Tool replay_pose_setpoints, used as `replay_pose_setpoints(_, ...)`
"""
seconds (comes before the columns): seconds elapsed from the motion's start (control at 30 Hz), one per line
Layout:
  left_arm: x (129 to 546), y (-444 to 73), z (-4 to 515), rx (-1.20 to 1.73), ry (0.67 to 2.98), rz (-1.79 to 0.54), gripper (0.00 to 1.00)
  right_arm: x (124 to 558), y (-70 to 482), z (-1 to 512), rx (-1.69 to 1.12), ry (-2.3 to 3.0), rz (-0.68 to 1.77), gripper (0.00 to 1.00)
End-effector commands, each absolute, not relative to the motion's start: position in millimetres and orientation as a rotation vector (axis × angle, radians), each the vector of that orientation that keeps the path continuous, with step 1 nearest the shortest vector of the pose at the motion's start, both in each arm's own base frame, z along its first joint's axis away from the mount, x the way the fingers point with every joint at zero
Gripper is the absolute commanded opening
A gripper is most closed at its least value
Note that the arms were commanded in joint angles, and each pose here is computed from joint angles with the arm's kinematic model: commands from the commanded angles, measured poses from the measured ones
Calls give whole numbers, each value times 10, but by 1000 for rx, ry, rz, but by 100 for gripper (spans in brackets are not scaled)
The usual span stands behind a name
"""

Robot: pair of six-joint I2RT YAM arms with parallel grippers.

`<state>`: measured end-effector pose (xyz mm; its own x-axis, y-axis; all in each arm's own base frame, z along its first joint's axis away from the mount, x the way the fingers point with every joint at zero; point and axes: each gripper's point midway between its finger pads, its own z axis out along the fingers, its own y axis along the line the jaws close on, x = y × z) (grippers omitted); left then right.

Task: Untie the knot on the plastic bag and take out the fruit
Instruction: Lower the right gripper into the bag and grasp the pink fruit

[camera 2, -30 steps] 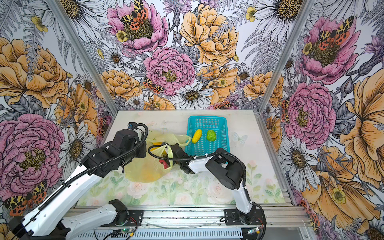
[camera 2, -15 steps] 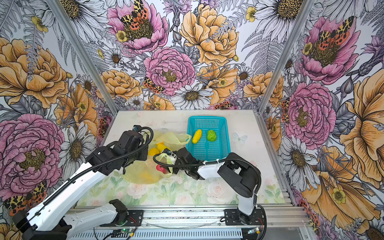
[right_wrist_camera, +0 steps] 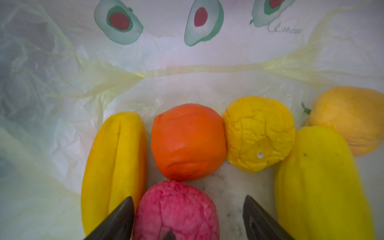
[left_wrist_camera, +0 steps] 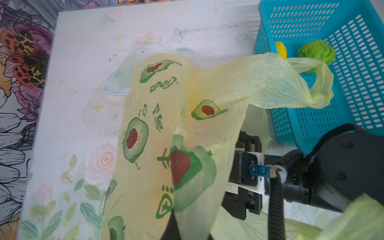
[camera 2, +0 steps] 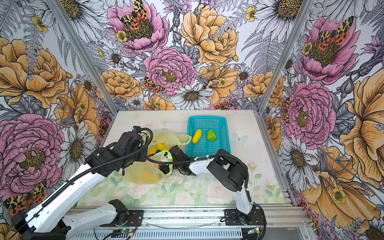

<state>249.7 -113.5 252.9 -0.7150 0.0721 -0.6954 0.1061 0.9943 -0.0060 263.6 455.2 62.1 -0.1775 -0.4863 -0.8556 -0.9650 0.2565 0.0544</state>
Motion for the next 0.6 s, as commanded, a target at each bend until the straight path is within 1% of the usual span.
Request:
replay_pose_setpoints(0.0,2465,-1117,2549,128,2357,-54,0,2706,4600,432,-1360,1831,742,82)
replay_pose_setpoints(0.13,2470,-1117,2538,132,2360,-48,0,2758,4634,317,-1376,1867,691,78)
replay_pose_setpoints(0.17,2471,-1121,2530,133,2363,-48,0,2758,4641,300,-1378,1866,684,76)
replay_pose_setpoints(0.27,2463,-1130,2530,136,2364,-56,0,2737,4655,342,-1376,1856,688,65)
replay_pose_setpoints(0.43,2461,-1112,2545,117,2359,-67,0,2680,4598,655,-1314,1787,724,43)
replay_pose_setpoints(0.5,2452,-1136,2474,73,2393,-152,0,2686,4545,792,-1265,1758,724,35)
replay_pose_setpoints(0.57,2426,-1242,2386,42,2405,-295,0,2711,4485,895,-1218,1744,710,28)
